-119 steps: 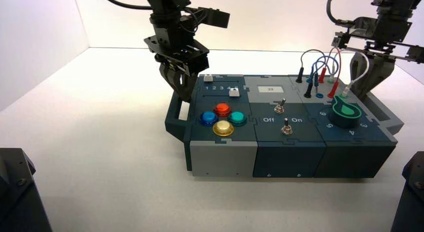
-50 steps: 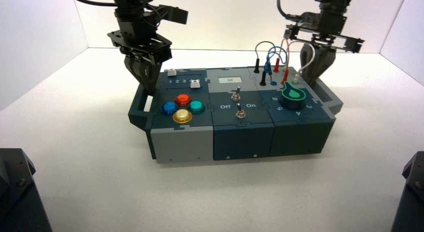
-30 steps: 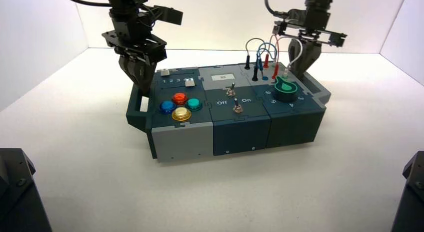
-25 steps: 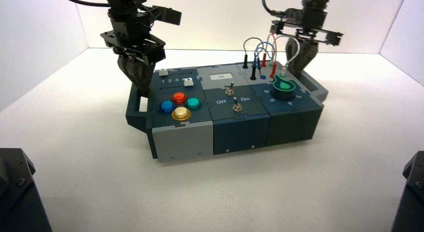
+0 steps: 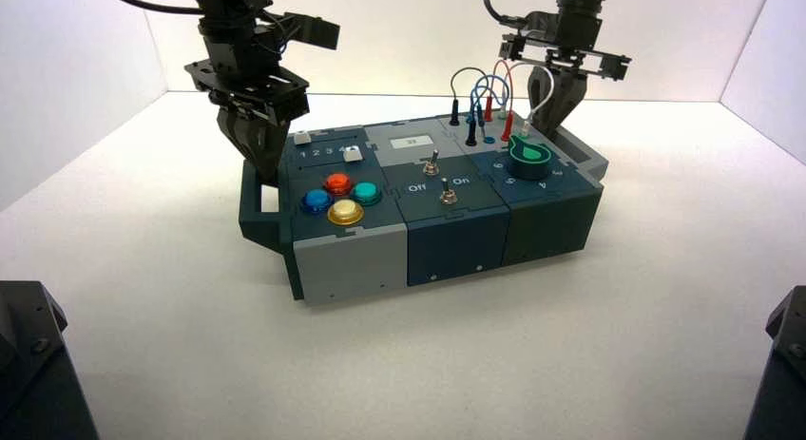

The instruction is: Insert the blue wire.

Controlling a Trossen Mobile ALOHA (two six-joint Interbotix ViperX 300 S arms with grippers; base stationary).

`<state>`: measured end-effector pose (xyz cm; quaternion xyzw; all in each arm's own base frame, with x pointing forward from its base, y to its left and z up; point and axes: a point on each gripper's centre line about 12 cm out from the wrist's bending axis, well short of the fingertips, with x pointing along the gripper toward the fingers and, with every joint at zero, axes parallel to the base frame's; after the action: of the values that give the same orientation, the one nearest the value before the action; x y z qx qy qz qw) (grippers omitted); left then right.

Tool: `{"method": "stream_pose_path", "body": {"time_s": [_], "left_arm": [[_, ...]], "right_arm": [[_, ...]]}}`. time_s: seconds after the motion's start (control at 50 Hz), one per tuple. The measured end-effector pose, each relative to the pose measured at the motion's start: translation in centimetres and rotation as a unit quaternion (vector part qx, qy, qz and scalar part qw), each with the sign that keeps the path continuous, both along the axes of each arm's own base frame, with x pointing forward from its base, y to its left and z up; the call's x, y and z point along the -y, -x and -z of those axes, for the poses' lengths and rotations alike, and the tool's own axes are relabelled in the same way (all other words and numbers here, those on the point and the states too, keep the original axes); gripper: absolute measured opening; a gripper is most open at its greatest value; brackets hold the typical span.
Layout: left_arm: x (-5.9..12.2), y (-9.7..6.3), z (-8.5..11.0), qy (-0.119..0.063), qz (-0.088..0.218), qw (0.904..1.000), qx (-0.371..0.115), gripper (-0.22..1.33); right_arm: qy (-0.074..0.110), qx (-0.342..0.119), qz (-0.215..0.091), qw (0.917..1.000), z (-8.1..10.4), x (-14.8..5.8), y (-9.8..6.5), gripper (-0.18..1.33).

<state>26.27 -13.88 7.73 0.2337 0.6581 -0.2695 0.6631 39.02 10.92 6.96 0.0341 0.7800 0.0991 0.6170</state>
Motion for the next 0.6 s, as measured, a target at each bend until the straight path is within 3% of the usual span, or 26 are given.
{"method": "stream_pose_path", "body": {"time_s": [0.24,0.34,0.46,0.6], "left_arm": [[0.0,0.2,-0.5,0.002,0.001,1.0,0.003,-0.16],[0.1,0.1,-1.7,0.012,0.0,0.9997,0.02,-0.16],[1.9,0.7,-3.9,0.034,0.026,0.9979,0.05,-0.16],[1.9,0.7,-4.8,0.042,0.025,0.9969,0.062,-0.16]], "right_arm": [[-0.001,0.0,0.0,1.0,-0.9,0.1,0.6,-0.16],[-0.002,0.003,0.005,1.0,-1.4,0.2,1.1,-0.16],[-0.009,-0.002,0.002,1.0,-1.8,-1.6,1.9,-0.16],[-0.02,-0.005,-0.028,0.9994,-2.8,-4.5,3.2,-0.15]]}}
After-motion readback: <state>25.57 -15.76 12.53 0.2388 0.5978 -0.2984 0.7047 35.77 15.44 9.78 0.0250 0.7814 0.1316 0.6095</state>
